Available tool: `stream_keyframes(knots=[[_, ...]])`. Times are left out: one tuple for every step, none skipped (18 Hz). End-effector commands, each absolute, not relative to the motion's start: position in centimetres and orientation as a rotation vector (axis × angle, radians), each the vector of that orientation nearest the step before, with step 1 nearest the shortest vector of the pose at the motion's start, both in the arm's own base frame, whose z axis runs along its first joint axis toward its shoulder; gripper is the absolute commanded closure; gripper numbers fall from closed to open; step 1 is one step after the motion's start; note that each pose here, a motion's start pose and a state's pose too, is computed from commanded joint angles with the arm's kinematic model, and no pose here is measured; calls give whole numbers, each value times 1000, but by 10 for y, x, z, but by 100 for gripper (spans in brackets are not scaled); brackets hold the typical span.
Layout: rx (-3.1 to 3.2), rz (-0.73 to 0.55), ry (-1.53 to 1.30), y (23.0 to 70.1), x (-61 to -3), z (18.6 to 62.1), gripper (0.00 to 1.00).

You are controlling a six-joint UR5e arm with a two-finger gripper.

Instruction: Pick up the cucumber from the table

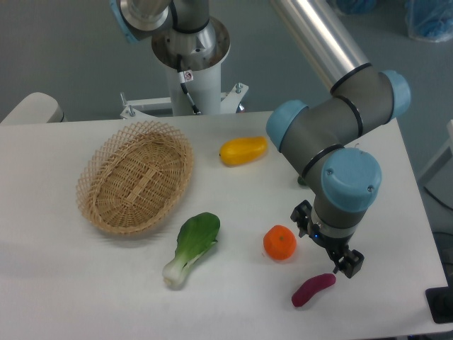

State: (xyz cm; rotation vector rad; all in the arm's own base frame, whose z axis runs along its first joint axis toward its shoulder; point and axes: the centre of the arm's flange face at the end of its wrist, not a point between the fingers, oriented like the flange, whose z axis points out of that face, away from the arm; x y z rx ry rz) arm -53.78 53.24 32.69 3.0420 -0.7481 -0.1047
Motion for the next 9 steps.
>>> stream_keyframes(knots=[[3042, -105, -748, 532, -538, 327, 0], [3041, -102, -748, 532, -538, 326, 0], [3040, -105, -750, 532, -537, 327, 0], [3039, -103, -750, 532, -537, 327, 0], [3038, -104, -750, 532, -537, 326, 0], [3039, -106, -750, 532, -537, 326, 0], [3039, -111, -750, 531, -537, 326, 0], [3036, -117, -754, 532, -536, 325, 0], [3034, -113, -760, 534, -532, 324, 0]])
